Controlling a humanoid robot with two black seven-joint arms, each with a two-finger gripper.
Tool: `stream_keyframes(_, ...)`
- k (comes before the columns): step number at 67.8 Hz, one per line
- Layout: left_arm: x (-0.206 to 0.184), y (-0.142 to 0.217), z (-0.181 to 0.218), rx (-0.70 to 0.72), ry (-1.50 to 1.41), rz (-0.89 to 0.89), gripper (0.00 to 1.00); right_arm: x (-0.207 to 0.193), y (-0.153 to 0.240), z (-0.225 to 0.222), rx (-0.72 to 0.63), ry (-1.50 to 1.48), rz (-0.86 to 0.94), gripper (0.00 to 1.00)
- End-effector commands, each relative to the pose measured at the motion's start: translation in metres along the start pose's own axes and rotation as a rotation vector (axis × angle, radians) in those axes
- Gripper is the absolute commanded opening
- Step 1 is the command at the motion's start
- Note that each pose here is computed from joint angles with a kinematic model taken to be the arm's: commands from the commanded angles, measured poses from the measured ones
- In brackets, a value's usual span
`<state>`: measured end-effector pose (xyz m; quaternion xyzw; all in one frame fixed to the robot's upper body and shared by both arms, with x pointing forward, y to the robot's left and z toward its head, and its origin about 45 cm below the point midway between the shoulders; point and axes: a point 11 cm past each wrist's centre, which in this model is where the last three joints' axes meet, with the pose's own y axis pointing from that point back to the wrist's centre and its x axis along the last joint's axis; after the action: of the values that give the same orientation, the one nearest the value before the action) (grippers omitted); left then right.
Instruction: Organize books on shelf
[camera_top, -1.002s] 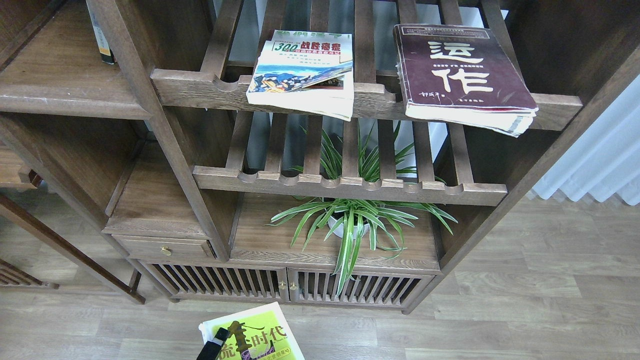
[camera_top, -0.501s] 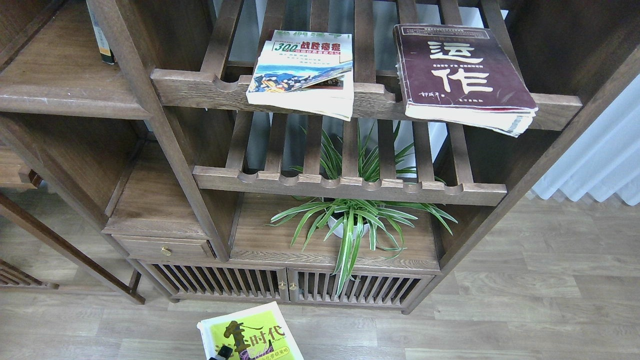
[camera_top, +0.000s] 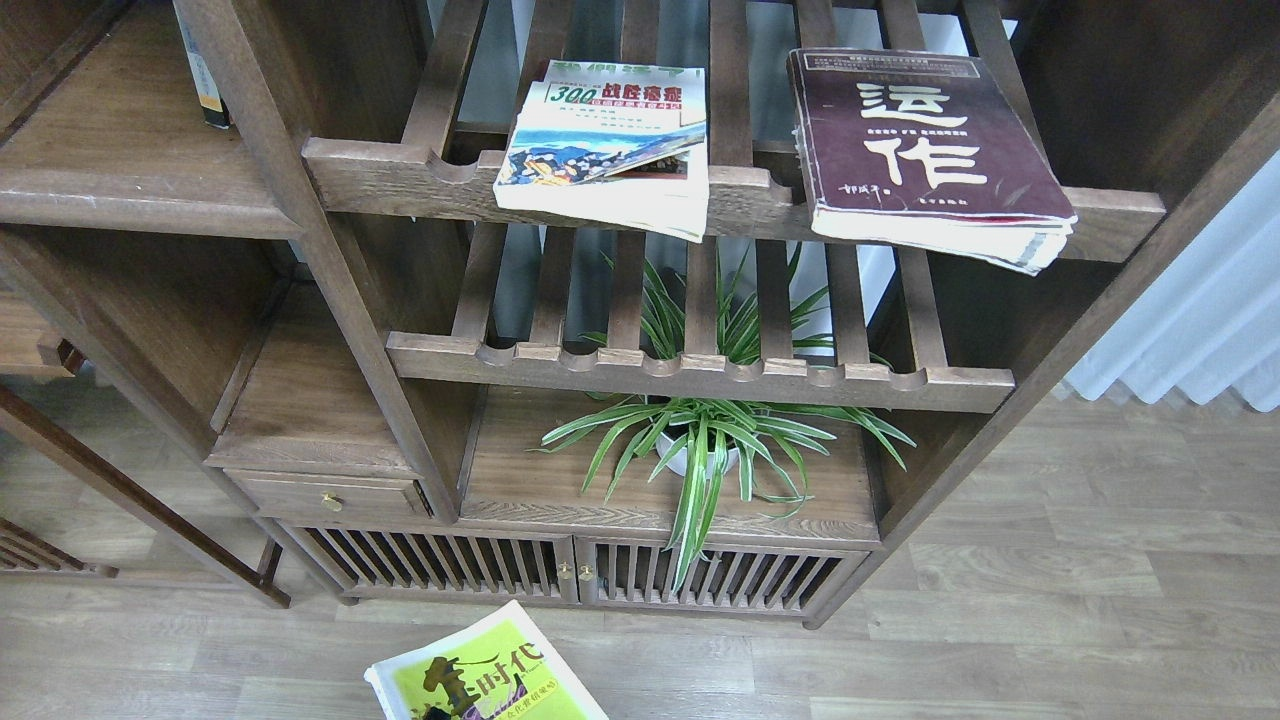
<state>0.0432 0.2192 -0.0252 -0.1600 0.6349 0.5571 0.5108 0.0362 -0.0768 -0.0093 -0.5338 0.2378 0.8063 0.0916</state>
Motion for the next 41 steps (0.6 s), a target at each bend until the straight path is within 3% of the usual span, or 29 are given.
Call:
stream_keyframes(1, 0.000, 0.000, 0.006, -0.020, -0.001, 0.001, 0.07, 0.006, 0.004, -0.003, 0.003, 0.004, 0.024, 0.05)
stream_keyframes(6, 0.000, -0.001, 0.008, -0.030, 0.002, 0.001, 0.07, 0.005, 0.003, -0.003, 0.002, 0.003, 0.021, 0.10)
stream_keyframes(10, -0.002, -0.004, 0.016, -0.060, 0.005, -0.005, 0.07, 0.004, 0.002, -0.003, -0.012, 0.020, 0.023, 0.40)
stream_keyframes(11, -0.003, -0.005, 0.020, -0.077, 0.008, -0.008, 0.07, 0.003, 0.001, -0.005, -0.012, 0.026, 0.023, 0.54)
stream_keyframes(18, -0.011, -0.013, 0.051, -0.178, 0.016, -0.030, 0.07, 0.001, 0.000, -0.013, -0.006, 0.046, 0.023, 0.82)
stream_keyframes(21, -0.013, -0.014, 0.063, -0.211, 0.017, -0.038, 0.07, 0.000, -0.002, -0.018, -0.005, 0.056, 0.025, 0.89)
stream_keyframes(41, -0.034, 0.009, 0.122, -0.350, 0.020, -0.100, 0.07, 0.003, 0.000, -0.024, 0.031, 0.054, 0.036, 0.91)
